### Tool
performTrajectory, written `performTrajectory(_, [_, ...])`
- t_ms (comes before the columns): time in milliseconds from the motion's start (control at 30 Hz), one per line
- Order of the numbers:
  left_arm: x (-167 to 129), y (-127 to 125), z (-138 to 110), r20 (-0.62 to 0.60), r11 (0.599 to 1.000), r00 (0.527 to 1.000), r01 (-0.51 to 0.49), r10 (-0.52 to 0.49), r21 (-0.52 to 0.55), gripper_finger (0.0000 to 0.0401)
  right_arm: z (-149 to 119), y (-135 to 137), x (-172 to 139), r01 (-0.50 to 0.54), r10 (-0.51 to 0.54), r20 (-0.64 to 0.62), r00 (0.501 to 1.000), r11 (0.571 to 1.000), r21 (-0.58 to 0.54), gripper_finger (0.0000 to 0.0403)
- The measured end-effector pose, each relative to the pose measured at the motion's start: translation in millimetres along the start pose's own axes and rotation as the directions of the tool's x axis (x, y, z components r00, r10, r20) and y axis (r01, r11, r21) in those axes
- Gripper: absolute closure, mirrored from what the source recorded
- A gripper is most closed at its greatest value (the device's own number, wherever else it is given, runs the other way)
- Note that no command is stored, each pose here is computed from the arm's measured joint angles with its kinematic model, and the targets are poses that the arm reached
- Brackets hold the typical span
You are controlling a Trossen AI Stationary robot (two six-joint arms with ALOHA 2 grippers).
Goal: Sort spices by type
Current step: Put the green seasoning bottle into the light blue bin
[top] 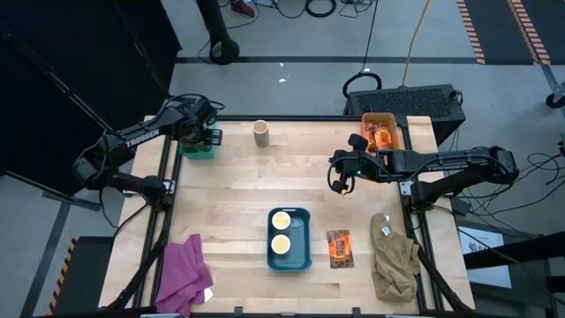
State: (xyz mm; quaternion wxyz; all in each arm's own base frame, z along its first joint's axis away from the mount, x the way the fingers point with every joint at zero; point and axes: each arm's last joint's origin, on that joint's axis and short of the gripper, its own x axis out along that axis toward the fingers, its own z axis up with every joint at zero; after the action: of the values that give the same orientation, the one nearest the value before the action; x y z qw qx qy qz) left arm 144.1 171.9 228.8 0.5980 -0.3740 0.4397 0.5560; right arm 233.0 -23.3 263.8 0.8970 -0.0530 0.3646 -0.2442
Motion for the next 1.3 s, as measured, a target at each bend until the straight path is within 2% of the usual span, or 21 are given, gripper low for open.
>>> performTrajectory(333, [0.0, 0.3, 0.2, 0.006, 1.000, 1.000, -0.010, 0.010, 0.003, 0.0173, 0.0, 0.0, 0.0, 0.000, 0.000, 0.000, 1.000, 1.000, 0.000, 0.0403])
performTrajectory(1300, [-0.1, 1.4, 1.4, 0.039, 0.998, 0.998, -0.053, 0.052, 0.017, 0.0168, -0.1, 0.0, 0.0, 0.000, 0.000, -0.001, 1.000, 1.000, 0.000, 0.0403])
